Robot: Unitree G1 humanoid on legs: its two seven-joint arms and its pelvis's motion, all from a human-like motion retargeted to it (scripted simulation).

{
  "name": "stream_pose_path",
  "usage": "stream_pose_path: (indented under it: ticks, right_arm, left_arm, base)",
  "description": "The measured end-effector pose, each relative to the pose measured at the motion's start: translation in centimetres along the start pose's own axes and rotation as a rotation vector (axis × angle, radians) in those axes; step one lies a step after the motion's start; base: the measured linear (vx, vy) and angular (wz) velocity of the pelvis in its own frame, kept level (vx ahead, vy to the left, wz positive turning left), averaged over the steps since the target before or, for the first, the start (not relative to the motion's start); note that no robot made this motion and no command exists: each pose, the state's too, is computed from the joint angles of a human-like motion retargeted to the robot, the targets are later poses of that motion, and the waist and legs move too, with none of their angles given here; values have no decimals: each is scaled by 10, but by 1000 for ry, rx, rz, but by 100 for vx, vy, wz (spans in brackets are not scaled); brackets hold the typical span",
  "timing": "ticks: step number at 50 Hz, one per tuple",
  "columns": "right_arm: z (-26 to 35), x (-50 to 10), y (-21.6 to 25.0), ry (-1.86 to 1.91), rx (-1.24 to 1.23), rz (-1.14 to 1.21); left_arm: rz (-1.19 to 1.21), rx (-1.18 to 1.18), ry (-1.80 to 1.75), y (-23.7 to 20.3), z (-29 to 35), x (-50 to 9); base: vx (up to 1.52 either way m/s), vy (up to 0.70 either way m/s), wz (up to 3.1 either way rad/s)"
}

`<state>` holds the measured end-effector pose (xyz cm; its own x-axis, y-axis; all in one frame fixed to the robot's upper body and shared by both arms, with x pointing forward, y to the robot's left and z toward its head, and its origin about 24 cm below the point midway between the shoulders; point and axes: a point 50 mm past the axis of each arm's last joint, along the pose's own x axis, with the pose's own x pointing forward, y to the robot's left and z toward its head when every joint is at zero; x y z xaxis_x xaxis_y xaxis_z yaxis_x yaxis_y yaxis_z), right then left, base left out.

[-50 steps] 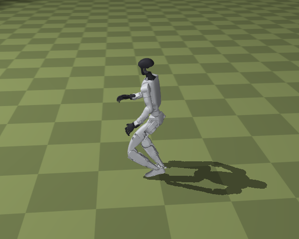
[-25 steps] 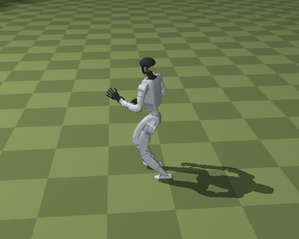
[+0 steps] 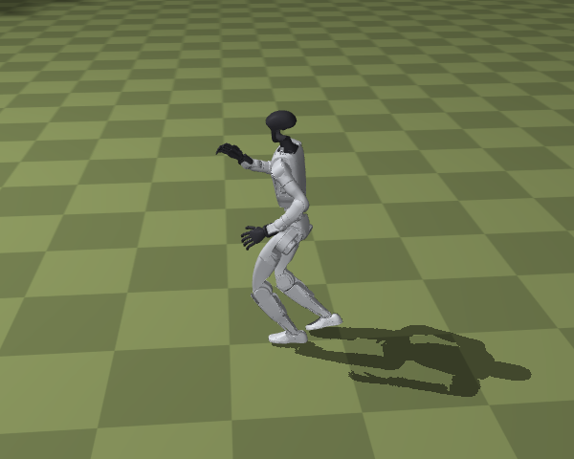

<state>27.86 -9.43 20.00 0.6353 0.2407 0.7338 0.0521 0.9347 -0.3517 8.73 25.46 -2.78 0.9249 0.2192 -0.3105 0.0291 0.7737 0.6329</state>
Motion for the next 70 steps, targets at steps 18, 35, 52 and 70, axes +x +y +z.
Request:
stream_pose_path:
  ticks: [18, 35, 52, 70]
  right_arm:
    - [-66, -260, -8, 1002, -113, 262]
    - [17, 10, -2, -115, -56, 12]
    - [-69, -223, 16, 799, -121, 393]
    - [5, -2, 11, -80, -109, 28]
  left_arm:
    - [568, -312, -1274, 75, 277, 42]
    - [-19, 31, -197, 25, 34, 8]
    - [457, -209, -1190, 64, 254, 51]
    - [1, 60, -286, 19, 45, 21]
  base:
    - [28, 0, 25]
    - [25, 4, -30]
    - [11, 3, 21]
    - [10, 3, -41]
